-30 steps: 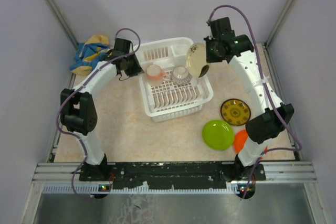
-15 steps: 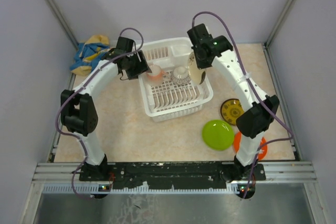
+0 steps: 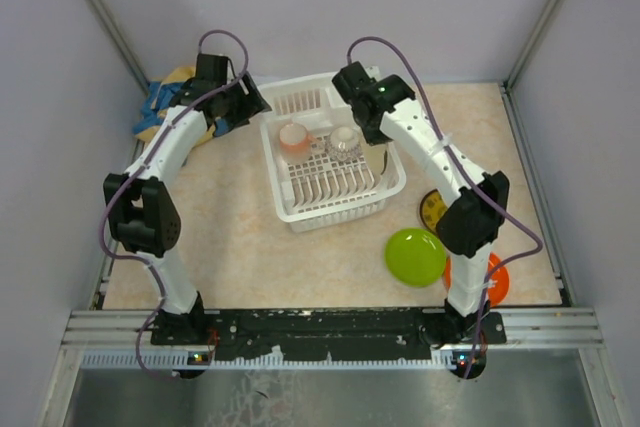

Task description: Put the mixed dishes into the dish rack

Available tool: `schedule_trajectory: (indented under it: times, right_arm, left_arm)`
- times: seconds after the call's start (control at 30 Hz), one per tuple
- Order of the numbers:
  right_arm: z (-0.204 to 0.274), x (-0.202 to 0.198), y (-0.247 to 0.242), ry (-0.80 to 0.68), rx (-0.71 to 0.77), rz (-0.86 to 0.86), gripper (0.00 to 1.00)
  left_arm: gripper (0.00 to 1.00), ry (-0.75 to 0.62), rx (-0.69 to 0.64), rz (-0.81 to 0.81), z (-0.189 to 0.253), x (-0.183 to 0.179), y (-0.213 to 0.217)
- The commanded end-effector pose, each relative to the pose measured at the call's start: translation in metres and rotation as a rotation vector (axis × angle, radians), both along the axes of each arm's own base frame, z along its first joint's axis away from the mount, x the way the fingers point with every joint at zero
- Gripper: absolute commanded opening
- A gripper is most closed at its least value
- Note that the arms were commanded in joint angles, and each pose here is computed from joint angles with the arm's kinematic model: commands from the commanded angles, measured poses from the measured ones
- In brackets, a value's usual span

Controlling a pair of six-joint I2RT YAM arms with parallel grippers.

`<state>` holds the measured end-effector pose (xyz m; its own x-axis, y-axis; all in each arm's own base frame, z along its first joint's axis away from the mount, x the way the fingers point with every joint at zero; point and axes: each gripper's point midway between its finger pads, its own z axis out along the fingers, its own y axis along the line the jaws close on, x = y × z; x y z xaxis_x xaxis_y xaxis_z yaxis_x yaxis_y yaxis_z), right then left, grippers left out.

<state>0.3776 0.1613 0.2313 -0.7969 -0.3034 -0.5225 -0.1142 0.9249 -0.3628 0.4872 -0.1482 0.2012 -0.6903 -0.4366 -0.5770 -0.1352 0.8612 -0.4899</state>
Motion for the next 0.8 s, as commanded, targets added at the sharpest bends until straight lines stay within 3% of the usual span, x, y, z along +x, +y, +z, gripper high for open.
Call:
schedule_trajectory:
  times: [0.0,0.77]
  right_arm:
    - [0.006,0.000,-0.005,-0.056,-0.036,-0.034,0.00]
    - [-0.048,-0.007,0.007,-0.002,-0.063,-0.024,0.00]
  left_arm:
    - [0.76,-0.058,-0.024,-0.022,0.015,0.006,-0.003]
    - [0.77,-0.083,-0.009,-0.007,0.022,-0.003,0.016]
